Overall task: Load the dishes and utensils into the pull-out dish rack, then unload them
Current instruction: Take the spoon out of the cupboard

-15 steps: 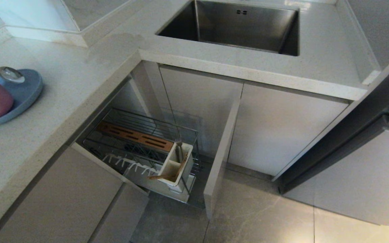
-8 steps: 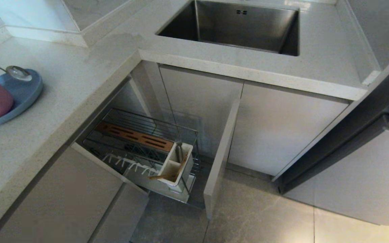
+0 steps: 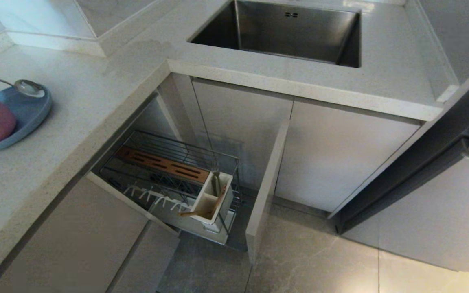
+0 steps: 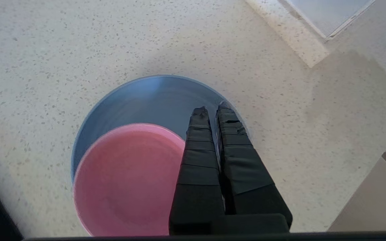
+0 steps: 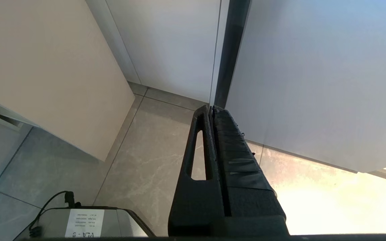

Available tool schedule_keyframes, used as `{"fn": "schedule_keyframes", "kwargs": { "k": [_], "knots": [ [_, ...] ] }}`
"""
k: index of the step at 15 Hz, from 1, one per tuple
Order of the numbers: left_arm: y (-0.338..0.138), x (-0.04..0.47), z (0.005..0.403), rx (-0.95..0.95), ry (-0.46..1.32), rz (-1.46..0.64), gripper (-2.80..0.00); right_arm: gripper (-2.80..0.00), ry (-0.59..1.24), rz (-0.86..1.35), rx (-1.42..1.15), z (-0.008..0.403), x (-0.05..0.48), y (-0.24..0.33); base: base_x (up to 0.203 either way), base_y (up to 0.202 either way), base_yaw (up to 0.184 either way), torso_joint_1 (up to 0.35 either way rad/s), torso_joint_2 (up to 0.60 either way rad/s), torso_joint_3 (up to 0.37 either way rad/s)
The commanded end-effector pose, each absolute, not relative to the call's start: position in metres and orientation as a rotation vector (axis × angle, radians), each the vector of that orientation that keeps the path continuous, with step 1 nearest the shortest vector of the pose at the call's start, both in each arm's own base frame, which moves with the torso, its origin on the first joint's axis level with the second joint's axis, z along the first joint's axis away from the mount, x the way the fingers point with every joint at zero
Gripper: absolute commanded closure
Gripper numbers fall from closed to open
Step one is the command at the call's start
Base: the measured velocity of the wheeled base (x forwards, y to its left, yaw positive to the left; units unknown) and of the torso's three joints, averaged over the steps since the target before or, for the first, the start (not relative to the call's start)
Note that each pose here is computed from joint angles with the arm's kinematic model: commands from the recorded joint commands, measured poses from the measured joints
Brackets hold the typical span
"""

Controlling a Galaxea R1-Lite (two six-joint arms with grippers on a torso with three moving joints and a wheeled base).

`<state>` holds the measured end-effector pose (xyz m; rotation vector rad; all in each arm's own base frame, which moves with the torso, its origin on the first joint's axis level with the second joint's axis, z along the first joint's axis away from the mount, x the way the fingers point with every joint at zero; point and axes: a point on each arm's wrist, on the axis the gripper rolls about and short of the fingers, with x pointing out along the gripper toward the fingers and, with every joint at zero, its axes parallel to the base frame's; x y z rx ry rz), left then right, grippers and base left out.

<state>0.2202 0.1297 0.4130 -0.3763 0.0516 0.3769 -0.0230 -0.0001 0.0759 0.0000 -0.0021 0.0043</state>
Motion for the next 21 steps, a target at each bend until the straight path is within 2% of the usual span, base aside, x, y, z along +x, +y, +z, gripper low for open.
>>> {"fn": "schedule_keyframes", "kwargs": {
  "k": [1, 12, 21],
  "knots": [
    [0.141, 0.228, 0.408, -0.39, 0.072, 0.372, 0.0, 0.0, -0.001, 0.005, 0.0, 0.076, -0.023, 0.0, 0.0, 0.0, 0.0, 0.0, 0.0, 0.0],
    [0.174, 0.242, 0.392, -0.411, 0.093, 0.411, 0.0, 0.0, -0.001, 0.005, 0.0, 0.076, -0.023, 0.0, 0.0, 0.0, 0.0, 0.0, 0.0, 0.0],
    [0.161, 0.221, 0.397, -0.425, 0.081, 0.419, 0.0, 0.0, -0.002, 0.005, 0.0, 0.076, -0.023, 0.0, 0.0, 0.0, 0.0, 0.0, 0.0, 0.0]
  ]
}}
